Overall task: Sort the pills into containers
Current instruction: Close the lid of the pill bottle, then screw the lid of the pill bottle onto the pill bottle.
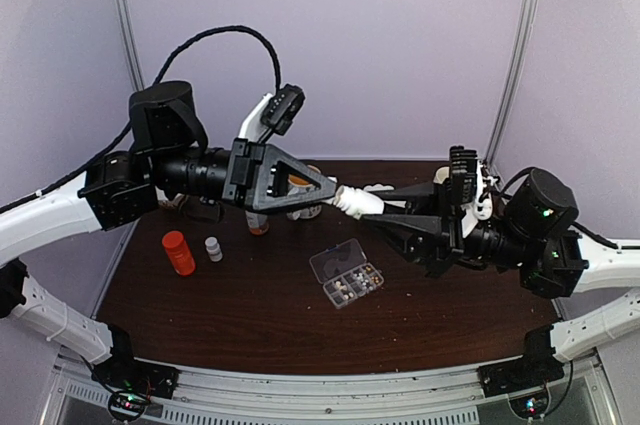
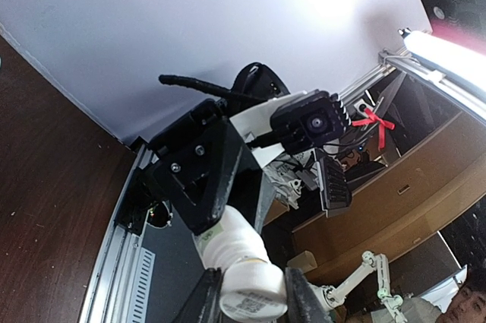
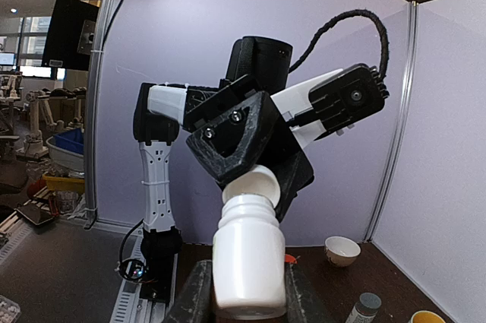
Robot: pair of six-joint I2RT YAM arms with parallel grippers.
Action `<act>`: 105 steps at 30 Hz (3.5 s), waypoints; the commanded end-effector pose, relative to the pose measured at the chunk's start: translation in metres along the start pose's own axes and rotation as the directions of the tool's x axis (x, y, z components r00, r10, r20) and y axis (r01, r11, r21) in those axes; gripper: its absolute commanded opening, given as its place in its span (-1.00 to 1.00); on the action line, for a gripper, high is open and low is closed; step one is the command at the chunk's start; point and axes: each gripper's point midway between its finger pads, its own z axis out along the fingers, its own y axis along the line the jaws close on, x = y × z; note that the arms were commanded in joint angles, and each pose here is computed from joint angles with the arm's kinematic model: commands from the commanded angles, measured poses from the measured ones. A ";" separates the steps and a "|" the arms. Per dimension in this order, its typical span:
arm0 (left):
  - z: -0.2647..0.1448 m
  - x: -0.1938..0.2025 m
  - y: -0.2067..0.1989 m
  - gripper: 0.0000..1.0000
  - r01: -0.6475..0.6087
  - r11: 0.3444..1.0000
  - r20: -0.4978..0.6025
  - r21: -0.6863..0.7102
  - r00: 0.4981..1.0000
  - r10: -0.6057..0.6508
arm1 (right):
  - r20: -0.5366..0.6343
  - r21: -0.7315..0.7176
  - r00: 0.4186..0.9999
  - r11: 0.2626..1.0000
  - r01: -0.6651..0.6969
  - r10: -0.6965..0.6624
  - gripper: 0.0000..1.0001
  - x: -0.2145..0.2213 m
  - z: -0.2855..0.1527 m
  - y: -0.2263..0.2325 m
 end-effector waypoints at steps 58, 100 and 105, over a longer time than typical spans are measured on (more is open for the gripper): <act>0.011 0.031 0.042 -1.00 0.109 0.986 -0.103 -0.125 0.987 -0.123 | -0.399 0.113 0.854 0.907 0.406 -0.333 -1.00 0.059 0.008 0.000; -0.001 0.061 0.033 -1.00 -0.945 0.311 -0.350 0.100 0.259 0.900 | -0.040 -0.071 0.724 0.721 -0.689 0.689 -1.00 -0.011 0.024 0.021; -0.001 0.081 0.036 -1.00 -0.974 0.063 -0.367 0.219 -0.022 0.930 | -0.038 -0.043 0.647 0.646 -0.762 0.762 -1.00 -0.007 0.027 0.017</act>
